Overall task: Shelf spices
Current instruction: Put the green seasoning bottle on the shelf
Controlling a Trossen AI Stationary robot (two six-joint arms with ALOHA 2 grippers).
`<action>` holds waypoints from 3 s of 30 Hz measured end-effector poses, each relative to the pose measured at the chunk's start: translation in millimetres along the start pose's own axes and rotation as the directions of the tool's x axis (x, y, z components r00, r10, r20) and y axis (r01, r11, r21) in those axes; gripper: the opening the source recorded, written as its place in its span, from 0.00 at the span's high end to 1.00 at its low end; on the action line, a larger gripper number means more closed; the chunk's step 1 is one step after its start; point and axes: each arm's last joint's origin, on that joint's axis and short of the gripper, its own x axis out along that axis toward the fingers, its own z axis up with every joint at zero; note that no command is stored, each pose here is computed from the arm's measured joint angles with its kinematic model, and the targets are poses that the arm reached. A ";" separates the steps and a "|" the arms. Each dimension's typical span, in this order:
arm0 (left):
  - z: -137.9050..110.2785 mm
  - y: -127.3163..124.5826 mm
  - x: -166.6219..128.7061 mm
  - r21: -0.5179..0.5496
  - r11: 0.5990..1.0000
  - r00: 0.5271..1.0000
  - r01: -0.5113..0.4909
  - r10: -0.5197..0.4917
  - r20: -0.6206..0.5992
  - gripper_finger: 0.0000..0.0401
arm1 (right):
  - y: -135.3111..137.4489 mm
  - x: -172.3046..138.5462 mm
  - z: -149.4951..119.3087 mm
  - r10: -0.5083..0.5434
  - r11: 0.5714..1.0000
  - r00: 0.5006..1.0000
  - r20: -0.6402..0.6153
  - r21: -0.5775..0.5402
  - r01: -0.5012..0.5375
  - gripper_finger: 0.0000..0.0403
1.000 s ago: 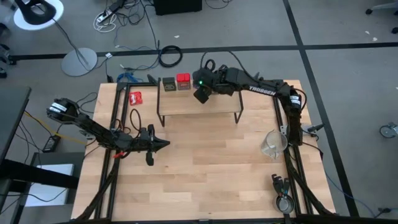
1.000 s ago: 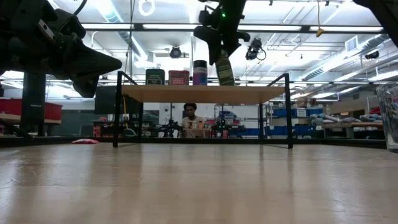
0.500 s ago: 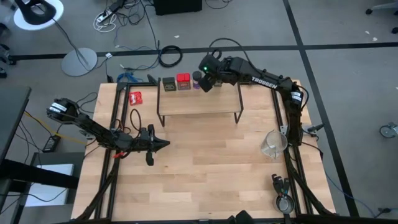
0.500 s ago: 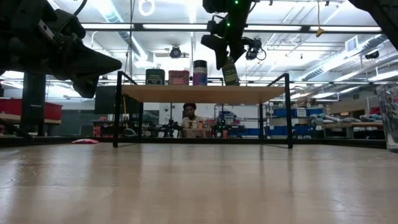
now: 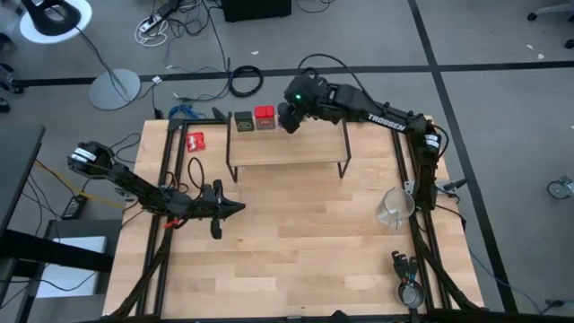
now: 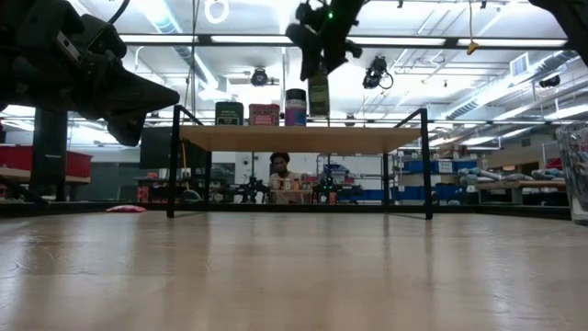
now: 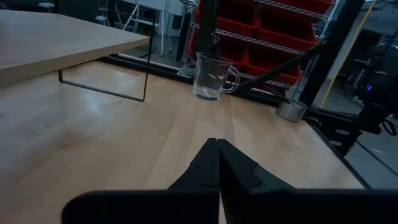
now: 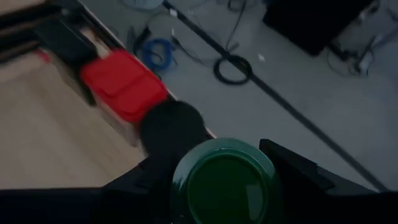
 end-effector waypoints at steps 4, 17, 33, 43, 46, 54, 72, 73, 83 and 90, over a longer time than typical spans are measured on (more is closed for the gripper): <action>-1.2 0.4 0.0 0.006 1.000 1.000 -0.004 0.004 -0.011 1.00 | -1.3 -18.9 5.3 -0.054 0.999 0.996 0.071 0.000 0.054 0.50; -1.6 0.5 0.0 0.008 1.000 1.000 -0.005 0.005 -0.016 1.00 | -32.8 -115.7 12.7 -0.084 0.996 0.961 0.262 0.019 0.082 0.50; -1.1 0.4 0.0 0.002 1.000 1.000 -0.004 0.004 -0.011 1.00 | -81.2 -253.1 -31.6 -0.211 0.977 0.886 0.413 0.073 0.199 0.50; -0.7 0.3 0.0 -0.005 1.000 1.000 -0.002 0.002 -0.007 1.00 | -77.9 -262.6 -62.2 -0.270 0.962 0.894 0.357 0.061 0.266 0.50; -0.6 0.2 0.0 -0.008 1.000 1.000 -0.002 0.002 -0.005 1.00 | -67.2 -255.5 -68.4 -0.267 0.961 0.898 0.350 0.027 0.275 0.50; -0.1 0.1 0.0 -0.010 1.000 1.000 0.000 0.000 -0.001 1.00 | -33.5 -227.5 -90.2 -0.255 0.958 0.910 0.327 -0.043 0.284 0.50; 1.4 -0.4 0.0 -0.022 1.000 1.000 0.004 -0.004 0.013 1.00 | 11.4 -171.8 -75.6 0.090 0.987 0.884 0.458 -0.159 -0.018 0.50; 1.3 -0.4 0.0 -0.029 1.000 1.000 0.004 -0.004 0.013 1.00 | 7.0 -166.7 -73.7 0.096 0.990 0.890 0.446 -0.139 -0.038 0.50; 1.9 -0.6 0.0 -0.035 0.999 1.000 0.006 -0.005 0.018 1.00 | -48.3 -112.8 -60.6 0.142 0.987 0.942 0.304 0.027 -0.157 0.50; 2.4 -0.6 0.1 -0.034 0.999 1.000 0.002 -0.001 0.024 1.00 | -71.3 -72.4 -57.6 0.164 0.978 0.964 0.208 0.092 -0.186 0.50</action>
